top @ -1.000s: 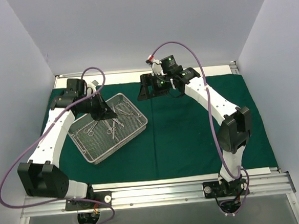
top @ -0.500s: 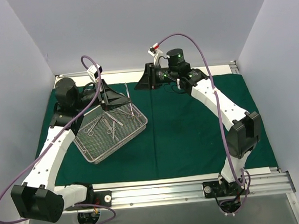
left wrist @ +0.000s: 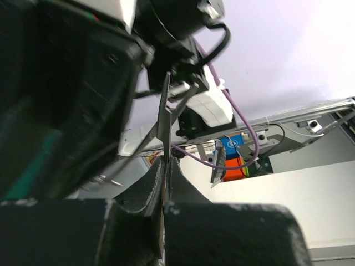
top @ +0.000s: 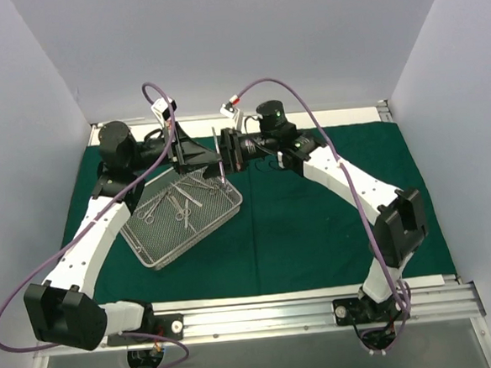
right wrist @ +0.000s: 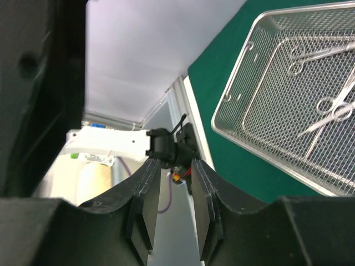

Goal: Open and lay out the surgical kit
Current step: Place the medical item in the surgical kit.

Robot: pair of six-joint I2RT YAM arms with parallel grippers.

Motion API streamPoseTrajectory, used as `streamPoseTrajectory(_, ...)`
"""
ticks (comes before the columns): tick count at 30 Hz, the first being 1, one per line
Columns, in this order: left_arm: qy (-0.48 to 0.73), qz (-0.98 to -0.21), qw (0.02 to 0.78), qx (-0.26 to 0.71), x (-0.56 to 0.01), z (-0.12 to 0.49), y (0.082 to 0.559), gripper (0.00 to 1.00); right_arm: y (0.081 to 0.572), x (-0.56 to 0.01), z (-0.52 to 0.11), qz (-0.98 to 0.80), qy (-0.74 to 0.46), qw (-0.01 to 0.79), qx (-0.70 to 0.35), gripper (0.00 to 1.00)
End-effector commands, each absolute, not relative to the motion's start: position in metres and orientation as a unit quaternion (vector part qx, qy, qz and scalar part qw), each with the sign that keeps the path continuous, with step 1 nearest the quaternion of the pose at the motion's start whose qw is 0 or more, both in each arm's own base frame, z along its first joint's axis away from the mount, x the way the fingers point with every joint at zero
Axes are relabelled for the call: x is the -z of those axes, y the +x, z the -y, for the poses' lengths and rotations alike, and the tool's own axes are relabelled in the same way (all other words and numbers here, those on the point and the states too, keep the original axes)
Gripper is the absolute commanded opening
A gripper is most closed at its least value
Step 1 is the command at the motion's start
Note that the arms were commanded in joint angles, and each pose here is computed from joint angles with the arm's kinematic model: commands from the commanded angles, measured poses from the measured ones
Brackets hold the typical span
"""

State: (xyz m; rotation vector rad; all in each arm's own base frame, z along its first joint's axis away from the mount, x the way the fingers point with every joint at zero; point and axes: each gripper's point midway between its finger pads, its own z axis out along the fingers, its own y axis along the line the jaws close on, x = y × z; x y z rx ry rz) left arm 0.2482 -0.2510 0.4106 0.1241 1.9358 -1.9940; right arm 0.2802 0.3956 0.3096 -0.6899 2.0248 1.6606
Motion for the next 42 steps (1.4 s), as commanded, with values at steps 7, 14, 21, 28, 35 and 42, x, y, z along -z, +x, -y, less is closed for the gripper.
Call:
streamPoseTrajectory(7, 0.115, -0.681, 0.249, 0.679, -0.425, 0.252, 0.262, 0.02, 0.268, -0.379, -0.357, -0.722, -0.233, 0.259, -0.598, 0.38)
streamPoseTrajectory(14, 0.151, -0.667, 0.282, 0.673, -0.439, 0.251, 0.254, 0.02, 0.293, -0.378, -0.335, -0.757, -0.252, 0.326, -0.507, 0.67)
streamPoseTrajectory(21, 0.172, -0.656, 0.311, 0.666, -0.467, 0.243, 0.224, 0.02, 0.285, -0.402, -0.312, -0.706, -0.291, 0.366, -0.532, 0.84)
streamPoseTrajectory(28, 0.175, -0.662, 0.306, 0.662, -0.467, 0.236, 0.197, 0.02, 0.235, -0.466, -0.315, -0.591, -0.328, 0.391, -0.625, 0.96)
streamPoseTrajectory(35, 0.184, -0.655, 0.309, 0.665, -0.481, 0.233, 0.181, 0.02, 0.21, -0.468, -0.331, -0.576, -0.385, 0.41, -0.593, 1.0)
streamPoseTrajectory(42, 0.188, -0.655, 0.305, 0.665, -0.482, 0.232, 0.17, 0.02, 0.2, -0.488, -0.357, -0.544, -0.407, 0.409, -0.609, 1.0)
